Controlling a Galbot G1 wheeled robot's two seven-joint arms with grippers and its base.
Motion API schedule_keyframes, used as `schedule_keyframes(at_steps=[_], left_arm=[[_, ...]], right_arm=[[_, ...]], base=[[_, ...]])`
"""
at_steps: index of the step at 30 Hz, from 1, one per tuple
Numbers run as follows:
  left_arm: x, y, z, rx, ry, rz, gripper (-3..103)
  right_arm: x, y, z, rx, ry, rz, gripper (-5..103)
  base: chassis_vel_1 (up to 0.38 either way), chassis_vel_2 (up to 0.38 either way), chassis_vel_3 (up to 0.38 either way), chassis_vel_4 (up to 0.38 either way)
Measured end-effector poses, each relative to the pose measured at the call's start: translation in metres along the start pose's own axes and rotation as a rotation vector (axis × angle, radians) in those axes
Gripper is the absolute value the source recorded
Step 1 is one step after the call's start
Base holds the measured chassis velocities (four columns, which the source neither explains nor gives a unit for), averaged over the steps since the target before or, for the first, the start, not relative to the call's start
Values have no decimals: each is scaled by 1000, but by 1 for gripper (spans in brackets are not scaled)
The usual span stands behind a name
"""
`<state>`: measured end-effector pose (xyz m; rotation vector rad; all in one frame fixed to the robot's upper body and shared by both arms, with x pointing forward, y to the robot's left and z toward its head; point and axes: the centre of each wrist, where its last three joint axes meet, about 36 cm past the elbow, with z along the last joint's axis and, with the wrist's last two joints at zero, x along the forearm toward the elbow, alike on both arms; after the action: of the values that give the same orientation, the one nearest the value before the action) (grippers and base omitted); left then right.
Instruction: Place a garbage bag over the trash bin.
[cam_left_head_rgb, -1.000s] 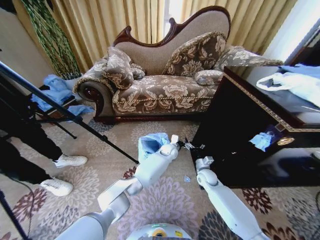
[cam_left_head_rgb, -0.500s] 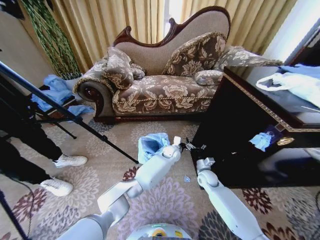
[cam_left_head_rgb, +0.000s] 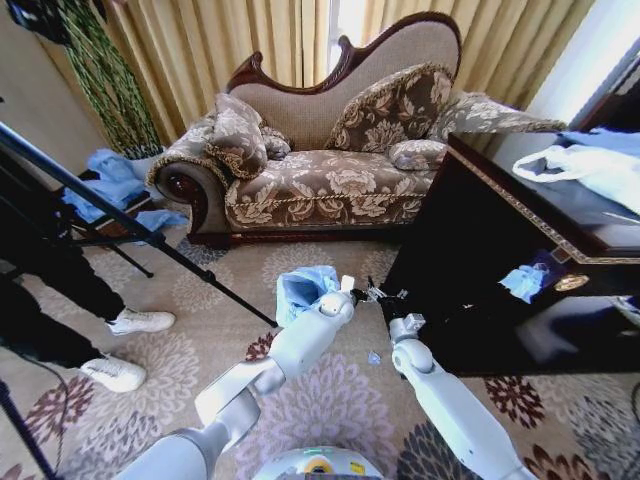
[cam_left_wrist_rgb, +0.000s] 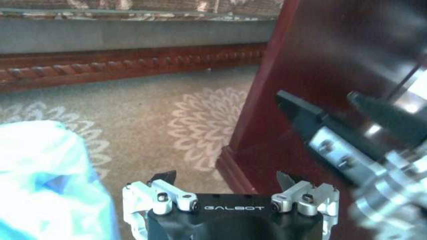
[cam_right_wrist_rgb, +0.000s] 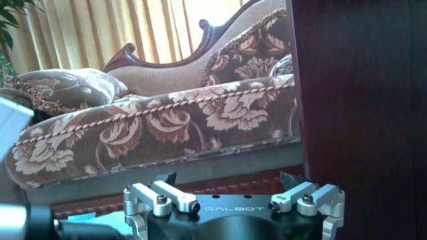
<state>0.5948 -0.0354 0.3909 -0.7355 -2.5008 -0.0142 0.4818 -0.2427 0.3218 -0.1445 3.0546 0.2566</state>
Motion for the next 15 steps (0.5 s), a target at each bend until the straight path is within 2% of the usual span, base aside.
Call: schedule_keyframes(at_steps=[6, 10, 15], left_arm=[[7, -8, -12, -13, 30, 10, 100], [7, 10, -13, -43, 83, 30, 100], [7, 12, -9, -45, 135, 56, 100]], right_arm=[[1, 0, 2, 0, 1, 4, 100], [1, 1, 3, -4, -3, 6, 100], [2, -1, 5, -3, -3, 10, 100]], base=[[0, 0, 0, 0], [0, 0, 0, 0], [0, 0, 0, 0]])
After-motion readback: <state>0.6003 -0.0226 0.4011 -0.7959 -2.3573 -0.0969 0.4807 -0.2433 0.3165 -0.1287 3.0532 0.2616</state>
